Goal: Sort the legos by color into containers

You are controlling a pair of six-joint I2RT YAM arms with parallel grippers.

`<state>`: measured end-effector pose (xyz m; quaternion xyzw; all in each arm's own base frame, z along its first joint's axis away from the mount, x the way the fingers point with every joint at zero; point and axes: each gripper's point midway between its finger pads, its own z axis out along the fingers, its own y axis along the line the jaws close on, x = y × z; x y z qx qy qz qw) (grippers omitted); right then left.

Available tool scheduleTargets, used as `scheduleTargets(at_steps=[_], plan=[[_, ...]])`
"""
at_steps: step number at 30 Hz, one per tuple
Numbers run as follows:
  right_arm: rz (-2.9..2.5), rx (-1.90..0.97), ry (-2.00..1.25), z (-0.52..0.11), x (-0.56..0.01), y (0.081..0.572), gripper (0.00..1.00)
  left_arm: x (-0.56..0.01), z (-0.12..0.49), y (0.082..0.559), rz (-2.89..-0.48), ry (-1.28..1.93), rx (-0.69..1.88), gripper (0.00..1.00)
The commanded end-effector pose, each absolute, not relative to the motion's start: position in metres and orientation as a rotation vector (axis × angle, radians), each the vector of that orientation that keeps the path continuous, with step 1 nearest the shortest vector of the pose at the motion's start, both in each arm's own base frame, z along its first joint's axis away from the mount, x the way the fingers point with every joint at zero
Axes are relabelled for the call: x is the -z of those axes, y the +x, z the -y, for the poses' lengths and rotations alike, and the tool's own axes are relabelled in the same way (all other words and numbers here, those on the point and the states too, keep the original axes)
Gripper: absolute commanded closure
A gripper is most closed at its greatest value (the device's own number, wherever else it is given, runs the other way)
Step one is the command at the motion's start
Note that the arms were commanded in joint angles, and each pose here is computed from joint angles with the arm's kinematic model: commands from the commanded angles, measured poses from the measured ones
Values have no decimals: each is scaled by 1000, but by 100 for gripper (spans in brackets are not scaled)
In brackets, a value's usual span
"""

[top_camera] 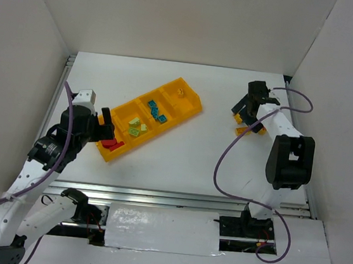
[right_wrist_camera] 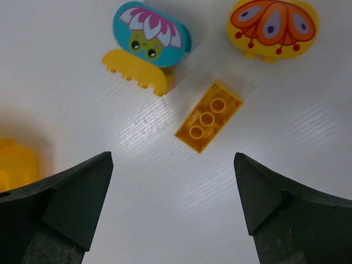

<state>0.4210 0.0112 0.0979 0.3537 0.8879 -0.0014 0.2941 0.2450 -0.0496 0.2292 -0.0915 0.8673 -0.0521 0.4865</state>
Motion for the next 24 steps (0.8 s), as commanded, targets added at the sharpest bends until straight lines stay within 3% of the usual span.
scheduleTargets(at_steps=[1,13,24], plan=[[-2313,102,1042,8,-94,429,3,-237,53,252,-2077,-190,140,1],[-2356,154,1107,18,-54,432,5,-238,52,252,-2073,-190,138,0],[-2477,142,1115,28,-29,423,22,-238,52,251,-2074,-194,138,0]])
